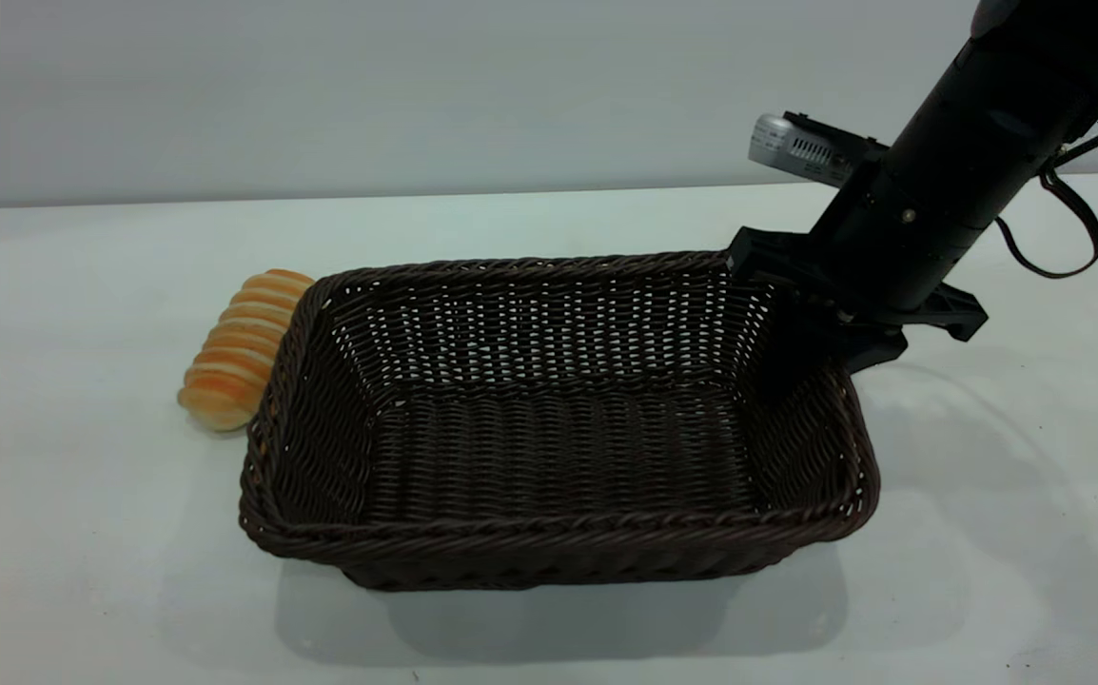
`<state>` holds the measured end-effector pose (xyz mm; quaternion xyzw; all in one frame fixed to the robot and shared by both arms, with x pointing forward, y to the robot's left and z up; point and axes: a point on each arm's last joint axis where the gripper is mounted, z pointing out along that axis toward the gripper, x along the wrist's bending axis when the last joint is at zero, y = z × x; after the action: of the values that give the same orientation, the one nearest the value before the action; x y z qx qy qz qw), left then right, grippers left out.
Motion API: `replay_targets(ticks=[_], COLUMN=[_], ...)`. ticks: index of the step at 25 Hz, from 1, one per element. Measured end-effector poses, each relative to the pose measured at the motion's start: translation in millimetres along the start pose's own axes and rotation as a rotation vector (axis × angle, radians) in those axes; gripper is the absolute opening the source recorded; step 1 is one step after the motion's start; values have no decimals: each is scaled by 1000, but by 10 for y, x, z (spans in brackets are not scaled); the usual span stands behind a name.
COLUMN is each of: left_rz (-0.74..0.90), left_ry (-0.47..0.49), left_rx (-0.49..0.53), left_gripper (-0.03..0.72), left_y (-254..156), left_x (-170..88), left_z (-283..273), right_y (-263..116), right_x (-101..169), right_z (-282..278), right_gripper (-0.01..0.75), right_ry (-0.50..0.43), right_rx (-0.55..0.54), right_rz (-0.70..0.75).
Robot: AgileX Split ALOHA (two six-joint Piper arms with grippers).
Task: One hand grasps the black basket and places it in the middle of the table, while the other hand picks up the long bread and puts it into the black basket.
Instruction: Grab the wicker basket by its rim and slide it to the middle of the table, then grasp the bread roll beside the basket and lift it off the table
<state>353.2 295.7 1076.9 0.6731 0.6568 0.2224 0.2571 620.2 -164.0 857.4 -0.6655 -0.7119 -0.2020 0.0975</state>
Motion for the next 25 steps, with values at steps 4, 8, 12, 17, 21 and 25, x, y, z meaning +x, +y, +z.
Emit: replay_targets(ticks=[4, 8, 12, 17, 21, 25], left_rz=[0, 0, 0, 9, 11, 10], left_ry=[0, 0, 0, 12, 15, 15], left_rx=[6, 9, 9, 19, 25, 51], left_gripper=[514, 514, 514, 514, 514, 514], left_y=[-6, -8, -8, -17, -23, -2], left_x=[0, 0, 0, 11, 13, 16], left_z=[0, 0, 0, 0, -1, 54], right_y=[7, 35, 108, 216, 207, 69], right_x=[-29, -64, -110, -160, -169, -165], right_z=[-12, -110, -380, -855, -1299, -1686], right_gripper=[240, 409, 501, 514, 514, 514], right_ry=[0, 9, 43, 77, -2, -197], right_rx=[0, -6, -5, 43, 78, 131], right_rz=[9, 22, 31, -18, -125, -189])
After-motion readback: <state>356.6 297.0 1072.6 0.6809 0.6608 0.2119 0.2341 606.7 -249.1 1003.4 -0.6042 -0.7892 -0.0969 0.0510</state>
